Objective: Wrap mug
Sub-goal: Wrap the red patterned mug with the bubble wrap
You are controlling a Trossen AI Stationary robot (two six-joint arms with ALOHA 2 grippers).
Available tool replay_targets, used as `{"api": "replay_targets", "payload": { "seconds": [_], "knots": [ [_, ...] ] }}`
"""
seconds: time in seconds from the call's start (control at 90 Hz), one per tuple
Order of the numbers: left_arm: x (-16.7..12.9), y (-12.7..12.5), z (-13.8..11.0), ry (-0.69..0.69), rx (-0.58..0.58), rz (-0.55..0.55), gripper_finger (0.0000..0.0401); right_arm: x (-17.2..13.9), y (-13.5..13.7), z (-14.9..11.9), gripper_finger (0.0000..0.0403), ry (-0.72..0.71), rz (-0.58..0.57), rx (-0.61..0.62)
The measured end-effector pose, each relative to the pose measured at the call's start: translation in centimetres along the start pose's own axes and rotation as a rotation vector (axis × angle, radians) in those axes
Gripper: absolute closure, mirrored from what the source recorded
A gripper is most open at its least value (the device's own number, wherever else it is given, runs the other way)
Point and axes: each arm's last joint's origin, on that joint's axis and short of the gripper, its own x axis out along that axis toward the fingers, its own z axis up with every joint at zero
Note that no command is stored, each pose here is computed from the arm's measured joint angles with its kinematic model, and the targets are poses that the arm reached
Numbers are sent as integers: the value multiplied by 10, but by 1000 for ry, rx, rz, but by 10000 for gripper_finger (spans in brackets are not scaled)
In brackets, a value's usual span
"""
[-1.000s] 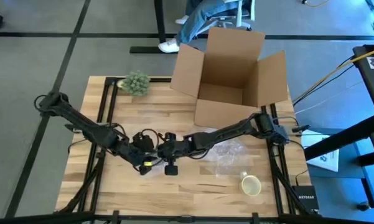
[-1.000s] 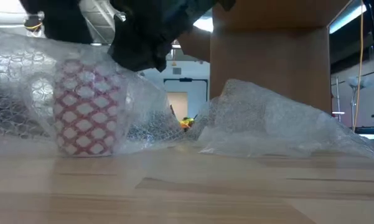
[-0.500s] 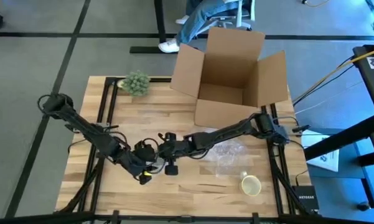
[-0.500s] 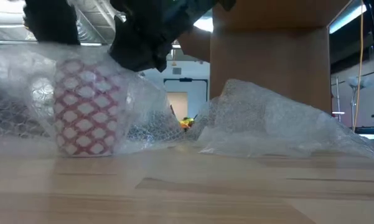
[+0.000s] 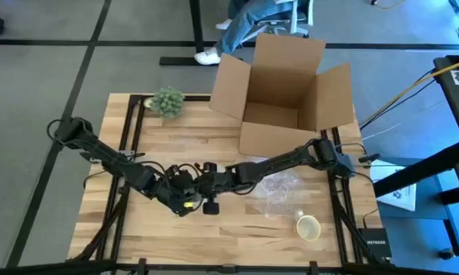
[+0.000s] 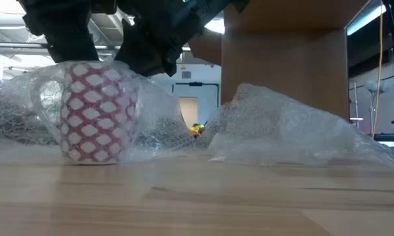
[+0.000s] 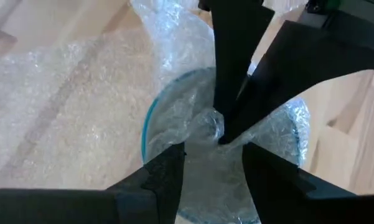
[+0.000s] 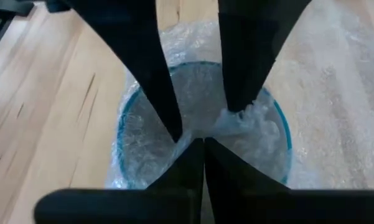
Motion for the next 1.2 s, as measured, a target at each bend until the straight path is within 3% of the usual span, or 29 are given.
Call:
{"api": "replay_targets", "payload": {
  "seconds": [0.333, 0.844, 1.0, 1.122, 1.2],
  "knots": [
    [3, -2, -3, 32, 20, -14, 255, -38, -2, 17, 402, -21, -9, -1],
    [3, -4, -1, 4, 23, -41, 255, -7, -1, 1, 402, 33, -28, 11],
    [3, -5, 0, 8, 18, -53, 255, -35, -3, 8, 402, 48, -54, -16],
    [3, -5, -2, 22, 22, -54, 255, -68, -11, 20, 402, 31, -162, -29],
    [3, -5, -2, 34, 19, -65, 255, -71, -18, 16, 402, 85, -225, -34]
  ]
}}
